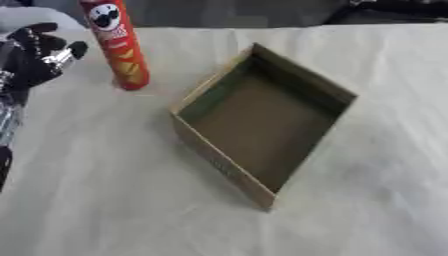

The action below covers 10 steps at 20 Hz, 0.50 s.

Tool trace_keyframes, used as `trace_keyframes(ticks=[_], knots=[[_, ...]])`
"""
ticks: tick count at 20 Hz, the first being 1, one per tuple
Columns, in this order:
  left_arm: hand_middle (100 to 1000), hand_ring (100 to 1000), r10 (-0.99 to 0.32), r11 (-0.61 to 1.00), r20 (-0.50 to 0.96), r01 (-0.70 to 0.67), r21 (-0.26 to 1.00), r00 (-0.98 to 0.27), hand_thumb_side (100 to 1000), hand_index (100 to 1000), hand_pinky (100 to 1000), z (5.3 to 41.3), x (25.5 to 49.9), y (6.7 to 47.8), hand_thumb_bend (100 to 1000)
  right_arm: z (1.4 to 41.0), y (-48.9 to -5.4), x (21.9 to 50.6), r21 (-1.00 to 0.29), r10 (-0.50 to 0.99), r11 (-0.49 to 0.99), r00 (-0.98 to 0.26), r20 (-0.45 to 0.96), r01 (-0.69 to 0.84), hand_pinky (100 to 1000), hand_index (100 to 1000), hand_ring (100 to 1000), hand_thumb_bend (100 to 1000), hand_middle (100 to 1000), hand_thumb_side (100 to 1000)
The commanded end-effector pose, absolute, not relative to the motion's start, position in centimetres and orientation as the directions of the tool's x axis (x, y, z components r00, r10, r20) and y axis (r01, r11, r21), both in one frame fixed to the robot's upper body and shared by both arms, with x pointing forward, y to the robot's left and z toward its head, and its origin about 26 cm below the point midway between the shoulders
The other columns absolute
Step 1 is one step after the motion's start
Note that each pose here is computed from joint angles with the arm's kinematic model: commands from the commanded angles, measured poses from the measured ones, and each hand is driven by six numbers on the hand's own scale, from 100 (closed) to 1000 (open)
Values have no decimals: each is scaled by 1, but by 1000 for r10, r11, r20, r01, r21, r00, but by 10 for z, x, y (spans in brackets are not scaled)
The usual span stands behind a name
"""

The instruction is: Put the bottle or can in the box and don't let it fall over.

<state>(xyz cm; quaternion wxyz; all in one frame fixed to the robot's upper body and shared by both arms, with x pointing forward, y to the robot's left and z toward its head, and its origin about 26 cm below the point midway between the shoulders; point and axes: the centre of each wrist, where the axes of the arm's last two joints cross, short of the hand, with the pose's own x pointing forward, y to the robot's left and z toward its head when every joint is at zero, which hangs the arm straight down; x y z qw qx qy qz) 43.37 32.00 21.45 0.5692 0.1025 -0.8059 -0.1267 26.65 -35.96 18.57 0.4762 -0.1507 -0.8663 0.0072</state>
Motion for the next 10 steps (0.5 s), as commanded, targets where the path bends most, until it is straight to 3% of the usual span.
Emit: trace_keyframes(ticks=[1,10], knots=[[614,822,-324,939,869,-17,343,-374,283,816,1000,232,436,318,630,199,-358,265,-180,284,954,-531,798,240,835,848,803,553,940,100],[635,839,-353,932,836,-79,354,-419,287,818,1000,243,445,308,661,200,-356,267,-179,277,957,-538,796,228,835,847,796,548,935,100]])
